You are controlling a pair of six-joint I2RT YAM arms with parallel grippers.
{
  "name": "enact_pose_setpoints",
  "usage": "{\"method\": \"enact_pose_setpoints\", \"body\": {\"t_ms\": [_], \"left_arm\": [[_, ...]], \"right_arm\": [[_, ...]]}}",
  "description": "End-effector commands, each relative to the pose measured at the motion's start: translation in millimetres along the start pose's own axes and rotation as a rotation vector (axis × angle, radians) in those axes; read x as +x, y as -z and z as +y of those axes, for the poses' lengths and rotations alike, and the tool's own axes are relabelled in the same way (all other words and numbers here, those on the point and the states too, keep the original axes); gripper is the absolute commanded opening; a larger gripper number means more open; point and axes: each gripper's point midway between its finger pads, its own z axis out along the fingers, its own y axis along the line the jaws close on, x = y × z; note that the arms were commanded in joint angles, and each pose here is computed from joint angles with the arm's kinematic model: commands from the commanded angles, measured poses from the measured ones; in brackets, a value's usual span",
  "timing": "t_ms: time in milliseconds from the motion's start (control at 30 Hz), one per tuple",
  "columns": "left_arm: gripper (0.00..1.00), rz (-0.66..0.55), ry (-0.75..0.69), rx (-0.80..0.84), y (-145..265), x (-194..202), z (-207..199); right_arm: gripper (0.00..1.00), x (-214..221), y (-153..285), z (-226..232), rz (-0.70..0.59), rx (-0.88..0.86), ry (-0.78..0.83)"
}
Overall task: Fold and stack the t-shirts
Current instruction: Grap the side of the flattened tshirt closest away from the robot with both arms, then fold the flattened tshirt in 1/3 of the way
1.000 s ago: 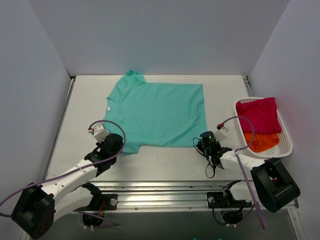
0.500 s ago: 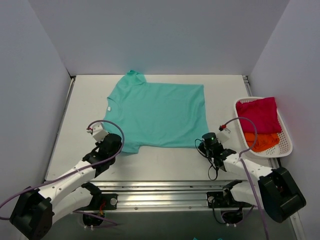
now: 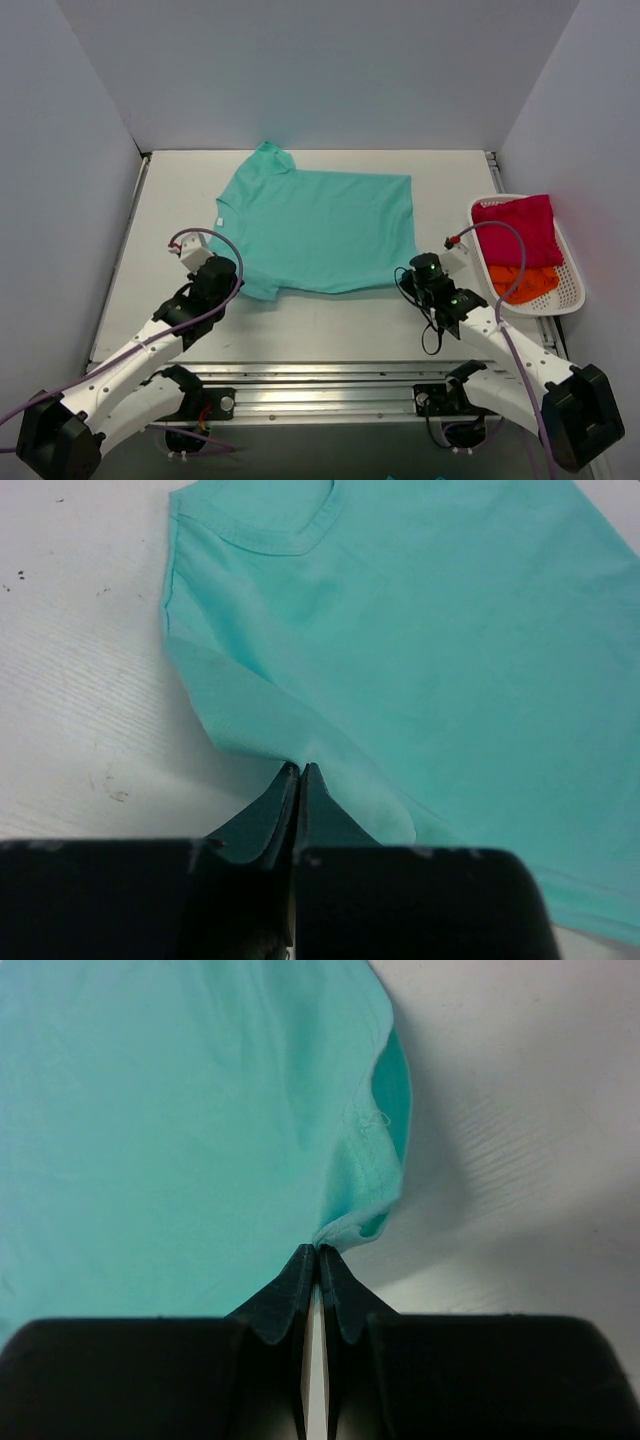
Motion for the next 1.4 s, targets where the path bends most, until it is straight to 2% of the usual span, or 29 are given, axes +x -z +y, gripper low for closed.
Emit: {"method": "enact_pose_setpoints", "body": {"t_ms": [0,367,533,600,1033,1200,1233,1267,1300,1333,1367], "left_arm": [[0.02,-0.021,0.013,0.050,1,-25,-28],[0.02,-0.028,0.045,0.061,-32,-59,-50],[0.02,-0.026,0.061,0.047,-59,-65,-46],[0.02,-0.020,0.070,0.088,-68,-72,-57],[0.02,0.078,0.010,0.183,-168,-89,-99],[0.02,0.156,0.034,0.163,-215,-78,-92],[0.09,0.155,0.039,0.183,-221,-84,-100],[0.23,0.171,0.039,0.168,-227,-81,-97],[0.41,0.207,0.045,0.165,-237,-71,-93],[0.61,0.212,0.059,0.164,-242,-70,-93],[0.94,0.213,0.069,0.169,-246,-72,-95]], "right_arm": [[0.00,-8,-2,6,-0.012,0.035,0.039],[0.00,-39,-24,31,-0.089,0.068,0.049],[0.00,-43,-40,35,-0.097,0.105,0.057],[0.00,-44,-49,32,-0.096,0.136,0.065],[0.00,-69,-105,32,-0.132,0.233,0.023],[0.00,-60,-137,25,-0.095,0.272,0.026],[0.00,-60,-142,27,-0.092,0.267,0.022],[0.00,-55,-149,24,-0.072,0.269,0.027],[0.08,-55,-152,25,-0.069,0.265,0.024],[0.26,-58,-156,30,-0.068,0.257,0.022],[0.47,-56,-160,27,-0.060,0.265,0.030]]}}
